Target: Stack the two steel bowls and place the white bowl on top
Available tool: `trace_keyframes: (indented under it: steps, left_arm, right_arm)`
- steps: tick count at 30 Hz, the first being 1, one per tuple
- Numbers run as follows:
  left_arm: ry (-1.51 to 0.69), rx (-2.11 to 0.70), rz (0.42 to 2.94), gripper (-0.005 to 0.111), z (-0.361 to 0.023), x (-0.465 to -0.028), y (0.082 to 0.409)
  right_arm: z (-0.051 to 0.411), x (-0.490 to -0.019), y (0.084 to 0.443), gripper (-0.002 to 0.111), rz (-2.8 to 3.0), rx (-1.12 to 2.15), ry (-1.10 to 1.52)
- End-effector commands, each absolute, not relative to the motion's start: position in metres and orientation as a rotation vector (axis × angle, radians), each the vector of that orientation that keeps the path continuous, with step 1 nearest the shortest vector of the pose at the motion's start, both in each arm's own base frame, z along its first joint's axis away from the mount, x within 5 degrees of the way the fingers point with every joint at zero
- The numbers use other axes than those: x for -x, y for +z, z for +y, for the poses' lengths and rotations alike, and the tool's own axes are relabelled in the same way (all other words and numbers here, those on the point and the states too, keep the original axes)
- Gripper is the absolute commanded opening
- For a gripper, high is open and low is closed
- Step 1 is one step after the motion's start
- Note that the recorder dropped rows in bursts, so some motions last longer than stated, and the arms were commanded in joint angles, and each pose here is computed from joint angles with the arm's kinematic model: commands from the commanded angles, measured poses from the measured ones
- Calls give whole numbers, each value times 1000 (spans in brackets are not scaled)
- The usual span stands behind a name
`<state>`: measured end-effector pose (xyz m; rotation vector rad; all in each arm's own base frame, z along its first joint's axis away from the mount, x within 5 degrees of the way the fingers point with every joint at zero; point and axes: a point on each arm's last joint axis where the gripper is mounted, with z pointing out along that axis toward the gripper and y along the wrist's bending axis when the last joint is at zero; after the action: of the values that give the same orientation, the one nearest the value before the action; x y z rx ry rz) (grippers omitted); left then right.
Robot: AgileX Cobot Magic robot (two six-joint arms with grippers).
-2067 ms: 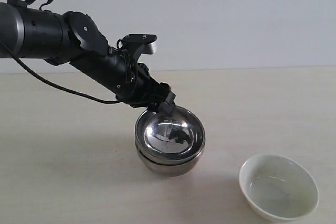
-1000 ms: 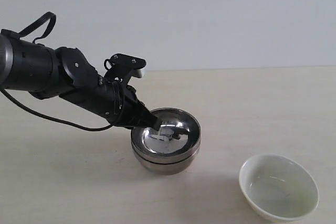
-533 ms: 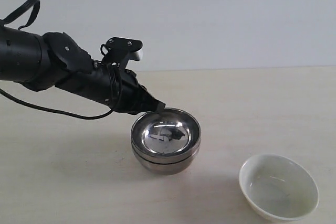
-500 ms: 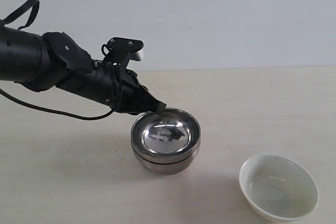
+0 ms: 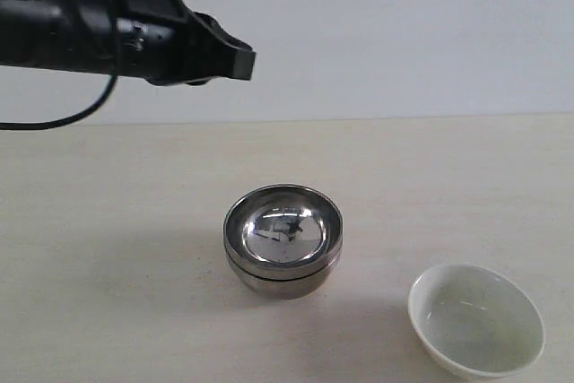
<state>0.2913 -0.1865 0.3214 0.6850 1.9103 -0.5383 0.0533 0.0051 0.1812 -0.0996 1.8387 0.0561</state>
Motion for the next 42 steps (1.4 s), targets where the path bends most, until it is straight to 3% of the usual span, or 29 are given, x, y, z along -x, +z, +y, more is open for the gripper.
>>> trace_keyframes:
  steps: [1,9,21,31,42]
  left_arm:
    - [-489,-594,1814,4,-161,-257,342]
    - [-473,-414,1651,4,-101,-170,358]
    - [-528,2,1317,4,-18,-68,335]
    - [-631,-5,1180,4,-3,-31,318]
    - [-671,-104,1203,4,-11,-26,316]
  right_arm:
    - [5,-53,182,0,1822,97,54]
    - [5,-53,182,0,1822,97,54]
    - [5,-53,182,0,1824,97,53]
    - [5,-53,182,0,1823,97,53]
    - [5,-53,182,0,1823,97,53]
